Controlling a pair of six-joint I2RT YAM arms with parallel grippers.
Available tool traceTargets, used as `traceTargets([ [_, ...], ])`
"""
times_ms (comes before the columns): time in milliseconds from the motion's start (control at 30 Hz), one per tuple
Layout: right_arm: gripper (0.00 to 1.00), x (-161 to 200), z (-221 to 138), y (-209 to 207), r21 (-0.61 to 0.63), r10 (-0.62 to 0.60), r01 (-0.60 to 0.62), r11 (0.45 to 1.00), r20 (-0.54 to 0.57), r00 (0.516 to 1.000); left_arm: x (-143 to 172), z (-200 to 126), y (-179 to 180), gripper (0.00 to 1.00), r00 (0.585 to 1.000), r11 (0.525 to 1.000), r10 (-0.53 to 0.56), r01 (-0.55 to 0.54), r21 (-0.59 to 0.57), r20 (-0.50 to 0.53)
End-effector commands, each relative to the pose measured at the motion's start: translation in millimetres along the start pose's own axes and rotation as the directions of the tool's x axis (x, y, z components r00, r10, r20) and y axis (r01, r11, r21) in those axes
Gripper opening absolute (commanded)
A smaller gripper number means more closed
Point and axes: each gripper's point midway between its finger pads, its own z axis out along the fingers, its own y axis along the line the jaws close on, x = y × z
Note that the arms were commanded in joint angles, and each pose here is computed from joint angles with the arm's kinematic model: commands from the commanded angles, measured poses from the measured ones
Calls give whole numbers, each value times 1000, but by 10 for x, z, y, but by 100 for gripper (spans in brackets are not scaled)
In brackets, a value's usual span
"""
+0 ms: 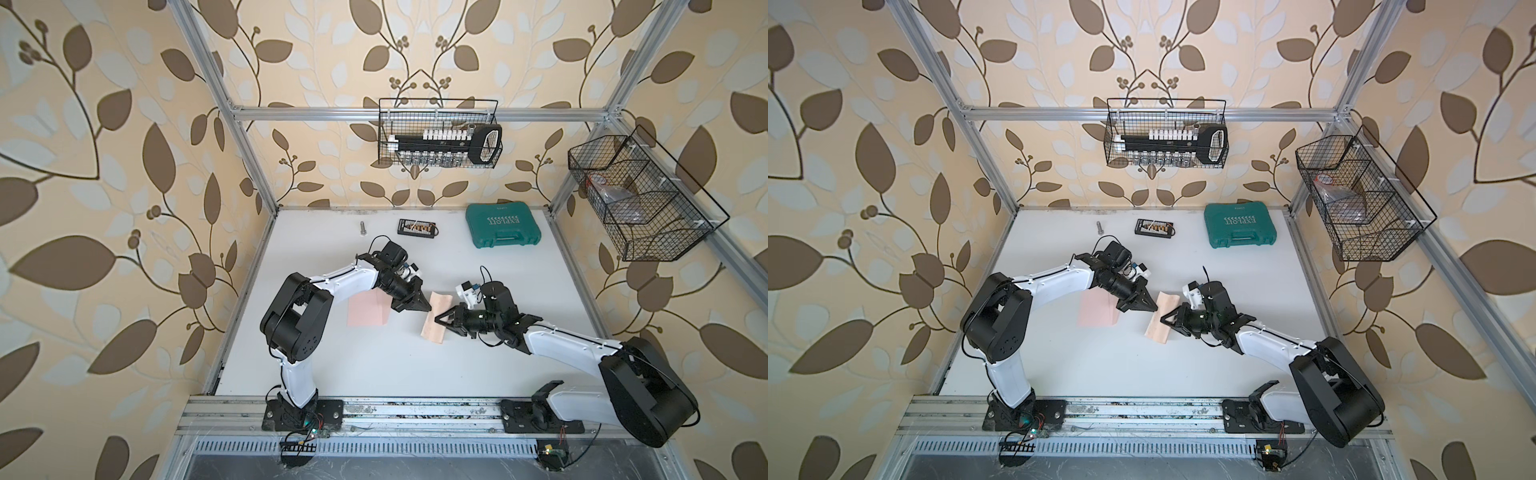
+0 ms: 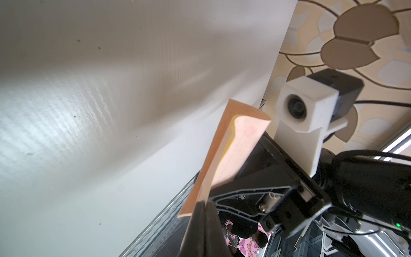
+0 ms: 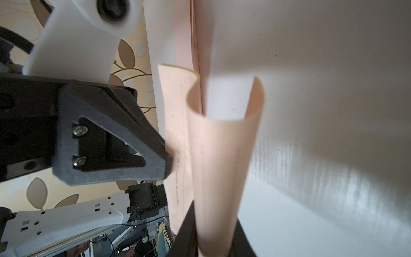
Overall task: Fold the letter paper in half and place it into the envelope
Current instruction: Pick up the letter paper from the center of the board.
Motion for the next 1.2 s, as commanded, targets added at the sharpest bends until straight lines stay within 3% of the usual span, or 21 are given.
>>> traceTargets([
  [0, 23, -22, -18, 148, -25, -44, 44, 999, -1, 999, 110, -96, -231, 0, 997, 996, 72, -72, 55, -4],
  [533, 77, 83, -139, 204, -56, -124, 122, 991, -25, 992, 174, -195, -340, 0, 994, 989, 107, -104, 102, -28],
  [900, 96, 74, -505, 104, -139, -106, 108, 984, 16, 994, 208, -596, -470, 0, 992, 966, 125, -119, 229, -12],
  [1167, 96, 36, -462, 257, -269, -83, 85, 959, 19, 996, 262, -640, -549, 0, 991, 954, 132, -123, 273, -14],
])
